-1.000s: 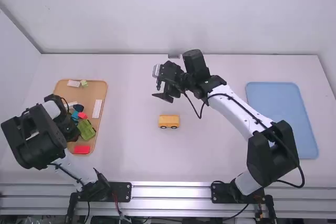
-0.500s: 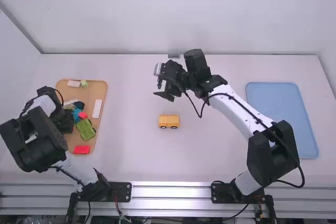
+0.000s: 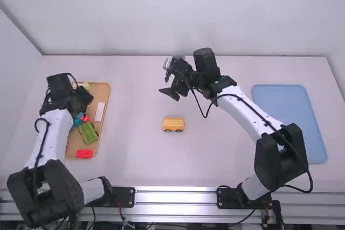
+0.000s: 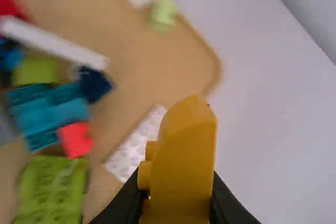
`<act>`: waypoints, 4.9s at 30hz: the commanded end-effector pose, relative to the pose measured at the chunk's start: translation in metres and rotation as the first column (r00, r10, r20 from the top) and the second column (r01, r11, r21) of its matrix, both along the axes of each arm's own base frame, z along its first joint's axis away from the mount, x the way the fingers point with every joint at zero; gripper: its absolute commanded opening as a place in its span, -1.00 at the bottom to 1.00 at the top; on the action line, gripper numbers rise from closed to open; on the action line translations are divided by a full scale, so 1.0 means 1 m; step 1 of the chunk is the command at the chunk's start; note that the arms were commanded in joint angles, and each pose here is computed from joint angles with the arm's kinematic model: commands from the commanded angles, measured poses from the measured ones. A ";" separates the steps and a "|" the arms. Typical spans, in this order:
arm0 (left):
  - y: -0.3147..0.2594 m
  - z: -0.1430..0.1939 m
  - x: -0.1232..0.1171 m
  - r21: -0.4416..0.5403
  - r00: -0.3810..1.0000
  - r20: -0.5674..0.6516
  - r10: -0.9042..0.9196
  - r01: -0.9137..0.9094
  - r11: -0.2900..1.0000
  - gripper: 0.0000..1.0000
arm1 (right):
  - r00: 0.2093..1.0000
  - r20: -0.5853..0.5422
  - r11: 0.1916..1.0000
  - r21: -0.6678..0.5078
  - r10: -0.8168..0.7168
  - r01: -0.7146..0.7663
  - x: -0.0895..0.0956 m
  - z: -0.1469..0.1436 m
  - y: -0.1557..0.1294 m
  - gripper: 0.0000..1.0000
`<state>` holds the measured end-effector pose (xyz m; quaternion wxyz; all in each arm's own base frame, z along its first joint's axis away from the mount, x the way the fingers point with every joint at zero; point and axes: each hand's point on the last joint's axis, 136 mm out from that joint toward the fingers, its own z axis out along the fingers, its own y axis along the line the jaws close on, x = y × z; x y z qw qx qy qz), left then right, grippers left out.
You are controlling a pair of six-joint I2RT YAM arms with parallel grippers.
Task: Assemble lego blocks to make yellow taxi
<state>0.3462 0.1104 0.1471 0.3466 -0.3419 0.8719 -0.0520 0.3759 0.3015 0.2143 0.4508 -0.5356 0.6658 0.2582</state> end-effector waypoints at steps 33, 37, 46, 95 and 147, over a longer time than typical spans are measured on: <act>-0.303 0.044 0.015 0.652 0.271 0.228 -0.935 0.671 0.354 -0.96 | 0.894 -0.448 0.860 0.466 0.025 0.209 -0.014 -0.015 -0.033 0.99; -0.308 0.044 0.019 0.615 0.279 0.284 -0.917 0.681 0.398 -0.96 | 0.888 -0.460 0.857 0.468 0.029 0.215 -0.014 -0.014 -0.033 0.91; -0.320 0.042 0.025 0.591 0.246 0.341 -0.908 0.694 0.410 -0.96 | 0.890 -0.455 0.855 0.468 0.017 0.223 -0.014 -0.014 -0.028 0.40; -0.336 0.067 -0.051 0.493 -0.465 0.544 -0.699 0.851 -0.182 0.98 | 0.878 -0.025 0.802 0.419 0.478 -0.425 -0.069 0.024 -0.032 -0.54; -0.231 -0.073 -0.015 0.128 -0.030 -0.356 -0.934 0.989 -0.080 -0.78 | 0.969 -0.200 0.978 0.121 -0.144 0.170 0.027 -0.036 -0.088 0.97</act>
